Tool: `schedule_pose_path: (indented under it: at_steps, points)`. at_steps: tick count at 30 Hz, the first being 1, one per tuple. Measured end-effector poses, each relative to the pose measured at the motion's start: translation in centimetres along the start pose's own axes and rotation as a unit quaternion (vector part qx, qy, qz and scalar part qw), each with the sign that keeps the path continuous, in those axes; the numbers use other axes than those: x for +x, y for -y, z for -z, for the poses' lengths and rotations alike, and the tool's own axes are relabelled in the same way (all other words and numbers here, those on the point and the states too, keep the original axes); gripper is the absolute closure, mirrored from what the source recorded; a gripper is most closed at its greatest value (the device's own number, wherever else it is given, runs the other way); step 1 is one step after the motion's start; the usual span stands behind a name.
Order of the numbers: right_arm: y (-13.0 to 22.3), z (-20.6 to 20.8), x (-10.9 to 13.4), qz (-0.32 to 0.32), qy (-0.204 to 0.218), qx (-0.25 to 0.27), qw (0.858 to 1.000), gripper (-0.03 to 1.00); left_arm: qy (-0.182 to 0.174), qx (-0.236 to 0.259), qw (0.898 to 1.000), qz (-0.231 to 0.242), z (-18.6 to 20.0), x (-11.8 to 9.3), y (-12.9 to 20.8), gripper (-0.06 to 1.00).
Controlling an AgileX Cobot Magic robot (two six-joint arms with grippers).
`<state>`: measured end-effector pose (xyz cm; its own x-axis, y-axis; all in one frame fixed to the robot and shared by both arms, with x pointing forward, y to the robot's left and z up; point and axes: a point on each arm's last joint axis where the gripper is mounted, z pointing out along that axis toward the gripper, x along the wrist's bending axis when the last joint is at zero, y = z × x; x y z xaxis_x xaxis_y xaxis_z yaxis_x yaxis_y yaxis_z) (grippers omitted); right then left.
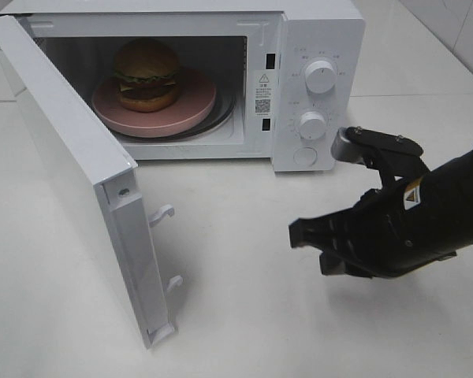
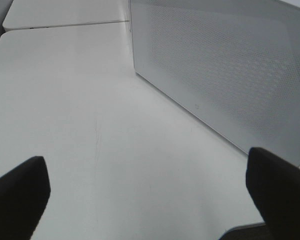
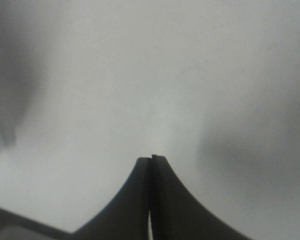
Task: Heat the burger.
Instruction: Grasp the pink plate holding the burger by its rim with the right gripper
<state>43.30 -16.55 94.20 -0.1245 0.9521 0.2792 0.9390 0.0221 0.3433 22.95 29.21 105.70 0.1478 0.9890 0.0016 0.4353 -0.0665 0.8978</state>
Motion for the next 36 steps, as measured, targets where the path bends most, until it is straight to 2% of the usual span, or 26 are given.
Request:
schedule_pose_path:
  at_steps: [1, 3, 4, 6, 8, 11, 13, 14, 15, 16, 17, 19, 21, 22, 23, 24, 26, 27, 28, 29, 30, 31, 32, 33, 35, 36]
  points:
    - [0.4, 0.7, -0.1, 0.045, 0.013, 0.034, 0.998, 0.96, 0.000, 0.000, 1.000, 0.000, 0.0, 0.0, 0.0, -0.04]
    - [0.6, 1.1, -0.1, 0.067, 0.019, 0.051, 0.996, 0.96, 0.000, 0.000, 1.000, 0.000, 0.0, 0.0, 0.0, -0.04]
    - [0.8, 1.9, -0.2, 0.109, 0.029, 0.084, 0.990, 0.96, 0.000, 0.000, 1.000, 0.000, 0.0, 0.0, 0.0, -0.04]
    - [0.8, 2.2, -0.1, 0.127, 0.031, 0.095, 0.987, 0.96, 0.000, 0.000, 1.000, 0.000, 0.0, 0.0, 0.0, -0.04]
    - [0.8, 3.6, 0.2, 0.216, 0.027, 0.138, 0.966, 0.95, 0.000, 0.000, 1.000, 0.000, 0.0, 0.0, 0.0, -0.04]
    - [0.7, 3.8, 0.3, 0.240, 0.024, 0.145, 0.960, 0.95, 0.000, 0.000, 1.000, 0.000, 0.0, 0.0, 0.0, -0.04]
    - [0.7, 4.7, 0.4, 0.328, 0.010, 0.179, 0.928, 0.95, 0.000, 0.000, 1.000, 0.000, 0.0, 0.0, 0.0, -0.04]
    - [0.7, 4.7, 0.4, 0.328, 0.010, 0.179, 0.928, 0.95, 0.000, 0.000, 1.000, 0.000, 0.0, 0.0, 0.0, -0.04]
    - [0.7, 4.8, 0.5, 0.350, 0.005, 0.185, 0.918, 0.95, 0.000, 0.000, 1.000, 0.000, 0.0, 0.0, 0.0, -0.04]
    - [0.7, 5.0, 0.5, 0.390, -0.003, 0.194, 0.900, 0.95, 0.000, 0.000, 1.000, 0.000, 0.0, 0.0, 0.0, -0.04]
    - [0.7, 5.0, 0.5, 0.390, -0.003, 0.194, 0.900, 0.95, 0.000, 0.000, 1.000, 0.000, 0.0, 0.0, 0.0, -0.04]
    - [0.7, 5.1, 0.5, 0.413, -0.007, 0.197, 0.889, 0.95, 0.000, 0.000, 1.000, 0.000, 0.0, 0.0, 0.0, -0.04]
    - [0.7, 5.2, 0.3, 0.503, -0.020, 0.207, 0.839, 0.95, 0.000, 0.000, 1.000, 0.000, 0.0, 0.0, 0.0, -0.04]
    - [0.7, 5.2, 0.3, 0.503, -0.020, 0.207, 0.839, 0.95, 0.000, 0.000, 1.000, 0.000, 0.0, 0.0, 0.0, -0.04]
    - [0.7, 5.3, 0.3, 0.521, -0.022, 0.209, 0.827, 0.95, 0.000, 0.000, 1.000, 0.000, 0.0, 0.0, 0.0, -0.04]
    - [0.7, 5.3, 0.3, 0.521, -0.022, 0.209, 0.827, 0.95, 0.000, 0.000, 1.000, 0.000, 0.0, 0.0, 0.0, -0.04]
    - [0.7, 5.3, 0.1, 0.608, -0.036, 0.212, 0.764, 0.94, 0.000, 0.000, 1.000, 0.000, 0.0, 0.0, 0.0, -0.04]
    - [0.7, 5.3, 0.1, 0.608, -0.036, 0.212, 0.764, 0.94, 0.000, 0.000, 1.000, 0.000, 0.0, 0.0, 0.0, -0.04]
    - [0.7, 5.3, 0.0, 0.624, -0.039, 0.211, 0.751, 0.94, 0.000, 0.000, 1.000, 0.000, 0.0, 0.0, 0.0, -0.04]
    - [0.7, 5.3, 0.0, 0.656, -0.044, 0.210, 0.724, 0.94, 0.000, 0.000, 1.000, 0.000, 0.0, 0.0, 0.0, -0.04]
    - [0.7, 5.3, 0.0, 0.656, -0.044, 0.210, 0.724, 0.94, 0.000, 0.000, 1.000, 0.000, 0.0, 0.0, 0.0, -0.04]
    - [0.7, 5.3, 0.0, 0.671, -0.048, 0.210, 0.710, 0.94, 0.000, 0.000, 1.000, 0.000, 0.0, 0.0, 0.0, -0.04]
    - [0.6, 5.3, -0.1, 0.695, -0.050, 0.209, 0.686, 0.93, 0.000, 0.000, 1.000, 0.000, 0.0, 0.0, 0.0, -0.04]
    - [0.6, 5.3, -0.1, 0.695, -0.050, 0.209, 0.686, 0.93, 0.000, 0.000, 1.000, 0.000, 0.0, 0.0, 0.0, -0.04]
    - [0.5, 5.3, -0.3, 0.724, -0.047, 0.207, 0.656, 0.92, 0.000, 0.000, 1.000, 0.000, 0.0, 0.0, 0.0, -0.04]
    - [0.5, 5.3, -0.3, 0.724, -0.047, 0.207, 0.656, 0.92, 0.000, 0.000, 1.000, 0.000, 0.0, 0.0, 0.0, -0.04]
